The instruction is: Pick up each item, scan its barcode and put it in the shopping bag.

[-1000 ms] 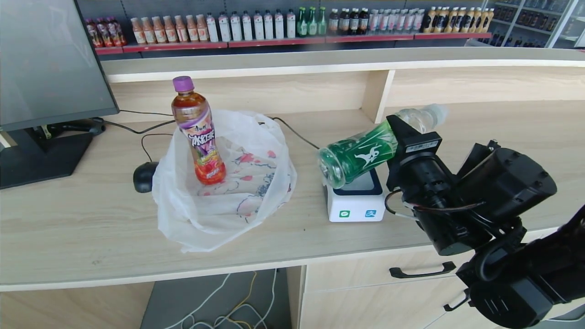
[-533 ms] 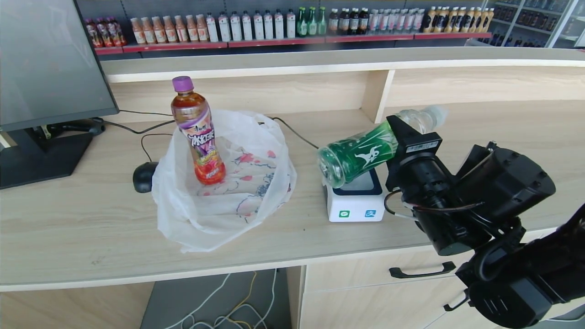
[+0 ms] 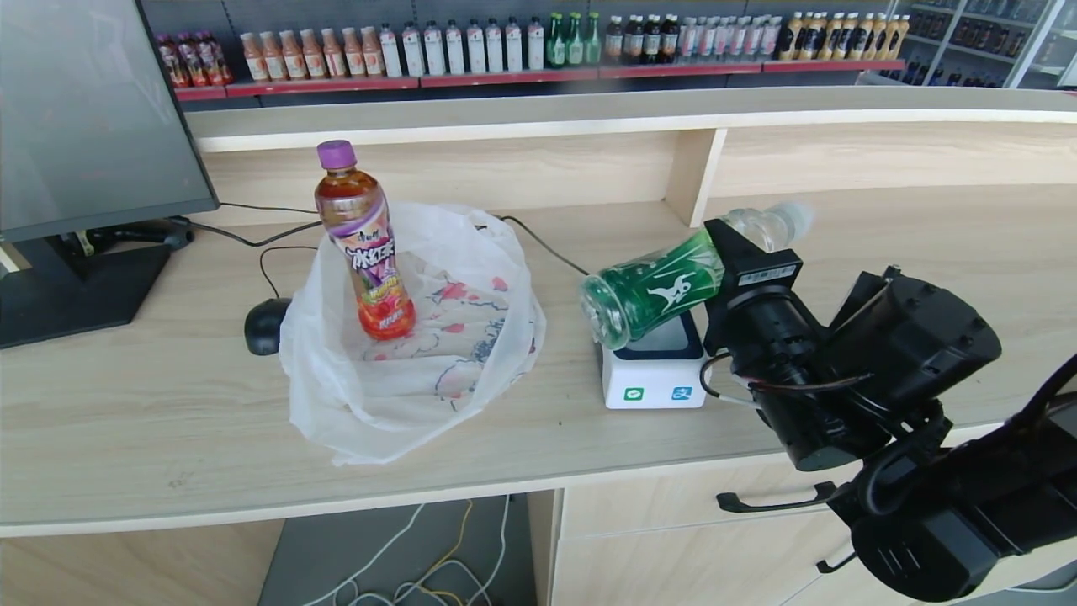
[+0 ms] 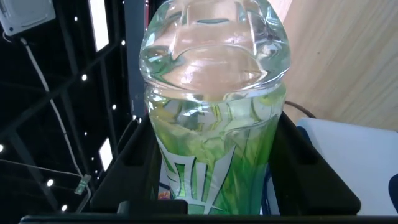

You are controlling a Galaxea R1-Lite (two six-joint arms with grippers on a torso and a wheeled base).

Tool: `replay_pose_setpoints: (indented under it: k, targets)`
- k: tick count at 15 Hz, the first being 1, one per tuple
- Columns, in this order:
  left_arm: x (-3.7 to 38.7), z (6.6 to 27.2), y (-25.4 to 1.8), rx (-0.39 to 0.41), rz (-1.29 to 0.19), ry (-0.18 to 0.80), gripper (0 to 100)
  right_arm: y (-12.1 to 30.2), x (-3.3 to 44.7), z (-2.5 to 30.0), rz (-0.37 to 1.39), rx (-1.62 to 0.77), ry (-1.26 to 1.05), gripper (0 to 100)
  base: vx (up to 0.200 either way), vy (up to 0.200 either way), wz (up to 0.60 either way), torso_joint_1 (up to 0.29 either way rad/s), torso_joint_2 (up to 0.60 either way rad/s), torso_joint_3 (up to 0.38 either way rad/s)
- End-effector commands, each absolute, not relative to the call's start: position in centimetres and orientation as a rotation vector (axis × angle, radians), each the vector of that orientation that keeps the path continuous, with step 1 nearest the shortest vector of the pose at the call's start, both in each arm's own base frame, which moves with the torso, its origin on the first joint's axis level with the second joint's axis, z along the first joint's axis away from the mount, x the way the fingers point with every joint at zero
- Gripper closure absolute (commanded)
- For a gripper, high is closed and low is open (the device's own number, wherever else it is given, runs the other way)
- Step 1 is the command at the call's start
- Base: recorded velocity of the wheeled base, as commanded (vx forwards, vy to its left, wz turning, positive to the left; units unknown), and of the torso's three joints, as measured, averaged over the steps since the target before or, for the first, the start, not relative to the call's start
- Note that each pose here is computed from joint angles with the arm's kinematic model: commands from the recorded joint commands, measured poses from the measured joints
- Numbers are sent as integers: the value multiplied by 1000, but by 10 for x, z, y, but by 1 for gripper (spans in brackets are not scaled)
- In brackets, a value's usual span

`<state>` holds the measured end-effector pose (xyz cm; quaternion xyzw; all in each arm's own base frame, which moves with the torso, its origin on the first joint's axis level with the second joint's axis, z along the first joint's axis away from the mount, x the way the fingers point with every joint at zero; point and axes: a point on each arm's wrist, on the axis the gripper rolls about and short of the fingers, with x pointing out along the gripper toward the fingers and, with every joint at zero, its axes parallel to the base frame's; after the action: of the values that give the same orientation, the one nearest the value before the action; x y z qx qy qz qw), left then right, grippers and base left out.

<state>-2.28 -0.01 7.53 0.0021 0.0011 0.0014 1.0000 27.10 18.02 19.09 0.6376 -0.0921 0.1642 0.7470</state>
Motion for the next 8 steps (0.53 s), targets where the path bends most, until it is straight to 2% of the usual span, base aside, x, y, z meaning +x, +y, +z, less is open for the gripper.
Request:
replay_pose_setpoints:
  k: [1,5,8]
  targets:
    - [-23,75,0,5,3,2,0,181,270,193,367,1400,-207,100,0,0,0,0,0,0]
    - [-23,75,0,5,3,2,0,179,266,201,377,1381,-228,100,0,0,0,0,0,0]
    - [-23,75,0,5,3,2,0,181,255,229,452,1265,-306,100,0,0,0,0,0,0]
